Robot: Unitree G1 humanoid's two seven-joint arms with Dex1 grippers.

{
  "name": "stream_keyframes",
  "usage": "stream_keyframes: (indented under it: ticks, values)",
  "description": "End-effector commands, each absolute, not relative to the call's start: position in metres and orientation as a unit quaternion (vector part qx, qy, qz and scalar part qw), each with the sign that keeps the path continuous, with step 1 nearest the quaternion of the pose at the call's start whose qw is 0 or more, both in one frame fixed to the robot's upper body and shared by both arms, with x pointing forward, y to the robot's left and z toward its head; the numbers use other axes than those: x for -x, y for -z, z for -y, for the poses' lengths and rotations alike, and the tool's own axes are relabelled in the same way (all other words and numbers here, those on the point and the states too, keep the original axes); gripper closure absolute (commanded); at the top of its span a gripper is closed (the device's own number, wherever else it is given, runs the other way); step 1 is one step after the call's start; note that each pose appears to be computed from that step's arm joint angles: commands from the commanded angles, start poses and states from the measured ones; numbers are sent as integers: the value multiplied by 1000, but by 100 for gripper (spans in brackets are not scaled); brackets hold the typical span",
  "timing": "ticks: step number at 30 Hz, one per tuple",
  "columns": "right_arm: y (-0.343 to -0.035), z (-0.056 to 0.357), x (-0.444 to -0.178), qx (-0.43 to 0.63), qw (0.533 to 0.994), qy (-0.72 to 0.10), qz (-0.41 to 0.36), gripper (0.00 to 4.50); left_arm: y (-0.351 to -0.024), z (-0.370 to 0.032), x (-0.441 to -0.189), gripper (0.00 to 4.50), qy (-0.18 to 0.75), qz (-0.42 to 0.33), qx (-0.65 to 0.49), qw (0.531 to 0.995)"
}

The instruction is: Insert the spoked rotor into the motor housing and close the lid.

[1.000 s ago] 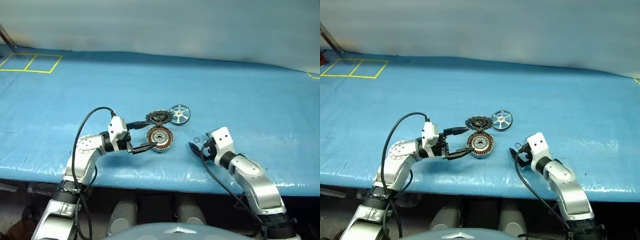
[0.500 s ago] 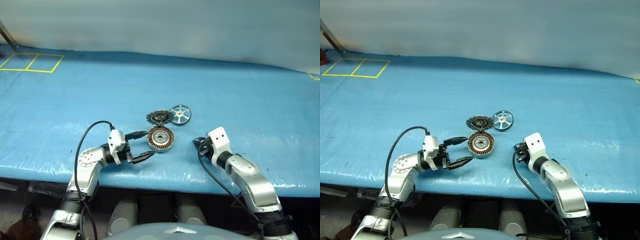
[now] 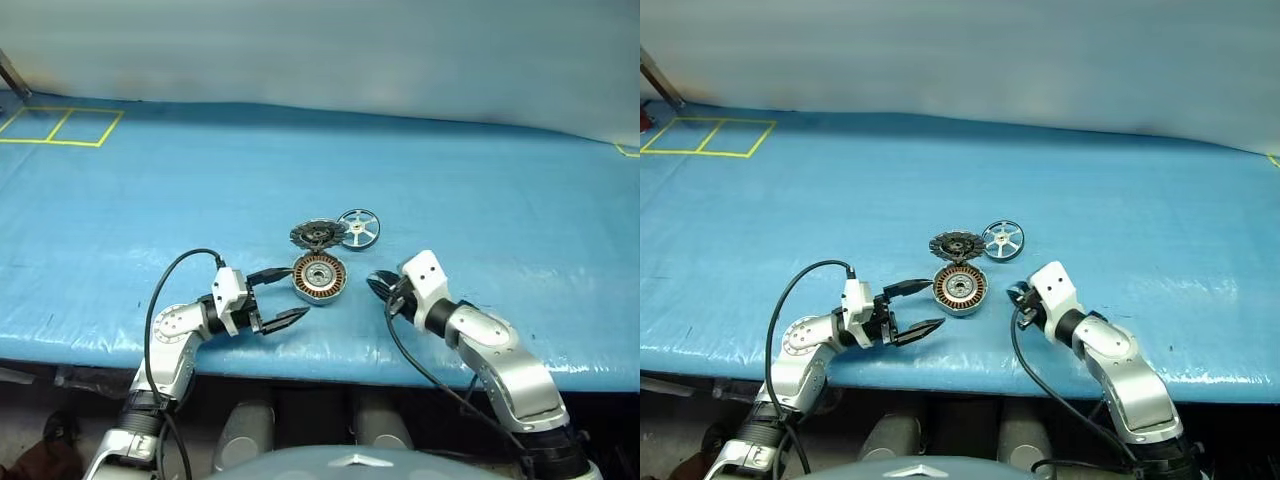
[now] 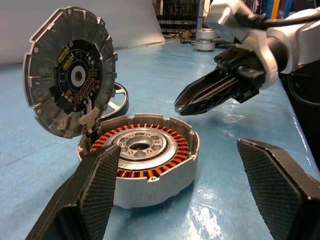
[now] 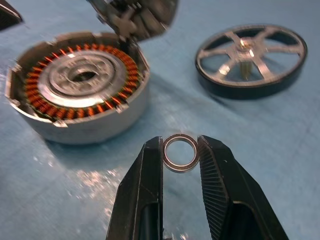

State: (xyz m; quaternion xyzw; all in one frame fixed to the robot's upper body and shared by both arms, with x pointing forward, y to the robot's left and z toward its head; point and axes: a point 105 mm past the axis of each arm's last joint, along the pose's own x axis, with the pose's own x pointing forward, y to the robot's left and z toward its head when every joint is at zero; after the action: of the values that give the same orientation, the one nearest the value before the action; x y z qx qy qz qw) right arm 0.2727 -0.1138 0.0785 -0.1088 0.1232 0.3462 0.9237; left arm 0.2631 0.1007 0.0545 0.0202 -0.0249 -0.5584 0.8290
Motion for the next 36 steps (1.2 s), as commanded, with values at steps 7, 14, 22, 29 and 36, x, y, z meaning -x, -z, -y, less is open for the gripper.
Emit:
stream_keyframes:
  ticks: [7,14,22,29,36]
  values:
    - [-85,66,-282,119,893,-421,-106,384,-59,-101,-262,41,545,49,-16,837]
    - [-78,56,-290,116,889,-427,-115,384,-59,-104,-261,41,533,51,-19,844]
    - [-77,51,-289,115,884,-437,-117,384,-57,-107,-261,41,526,50,-25,848]
    - [-79,48,-289,103,885,-440,-113,384,-56,-106,-260,41,526,48,-24,849]
    - [-75,49,-291,107,885,-438,-119,384,-54,-106,-259,41,527,43,-26,848]
